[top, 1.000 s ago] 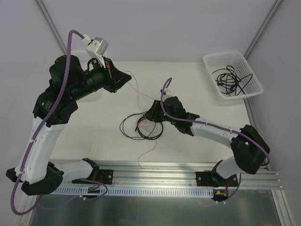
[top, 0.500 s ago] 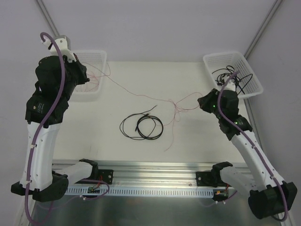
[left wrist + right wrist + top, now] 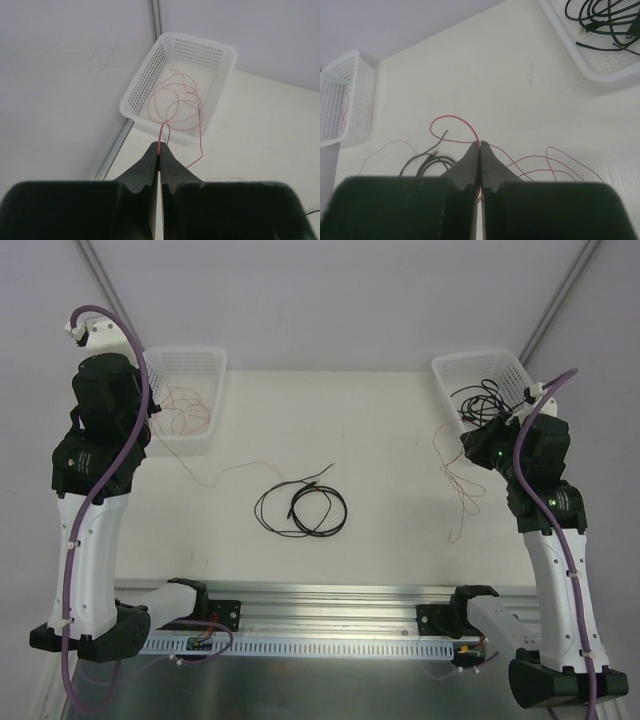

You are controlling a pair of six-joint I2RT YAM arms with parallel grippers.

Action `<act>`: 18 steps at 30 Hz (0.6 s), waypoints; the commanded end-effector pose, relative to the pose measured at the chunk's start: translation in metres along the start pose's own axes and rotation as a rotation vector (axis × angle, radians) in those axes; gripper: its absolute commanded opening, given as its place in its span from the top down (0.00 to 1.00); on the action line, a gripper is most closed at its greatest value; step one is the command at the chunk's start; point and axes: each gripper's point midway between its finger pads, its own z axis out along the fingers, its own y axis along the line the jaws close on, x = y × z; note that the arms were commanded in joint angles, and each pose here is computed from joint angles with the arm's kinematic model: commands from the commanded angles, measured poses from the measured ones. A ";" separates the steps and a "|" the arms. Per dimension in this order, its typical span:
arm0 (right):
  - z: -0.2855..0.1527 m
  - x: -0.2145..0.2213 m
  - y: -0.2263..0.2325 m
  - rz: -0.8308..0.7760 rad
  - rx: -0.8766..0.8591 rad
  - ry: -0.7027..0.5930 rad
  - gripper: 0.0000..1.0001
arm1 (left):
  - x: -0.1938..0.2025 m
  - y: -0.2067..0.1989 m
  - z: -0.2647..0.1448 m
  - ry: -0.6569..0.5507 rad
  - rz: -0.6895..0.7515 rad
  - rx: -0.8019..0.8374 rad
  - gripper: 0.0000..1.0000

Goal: Untangle the cables

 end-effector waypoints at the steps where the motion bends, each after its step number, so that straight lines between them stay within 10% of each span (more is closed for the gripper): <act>1: 0.004 0.019 0.010 0.005 -0.068 0.102 0.98 | -0.009 0.007 -0.008 -0.026 0.013 0.007 1.00; 11: 0.042 0.139 -0.004 0.014 -0.066 0.451 0.89 | -0.019 -0.071 -0.017 -0.003 -0.061 0.412 1.00; 18: 0.038 0.208 -0.007 -0.097 -0.064 0.608 0.28 | -0.080 -0.078 -0.027 -0.128 -0.110 0.467 1.00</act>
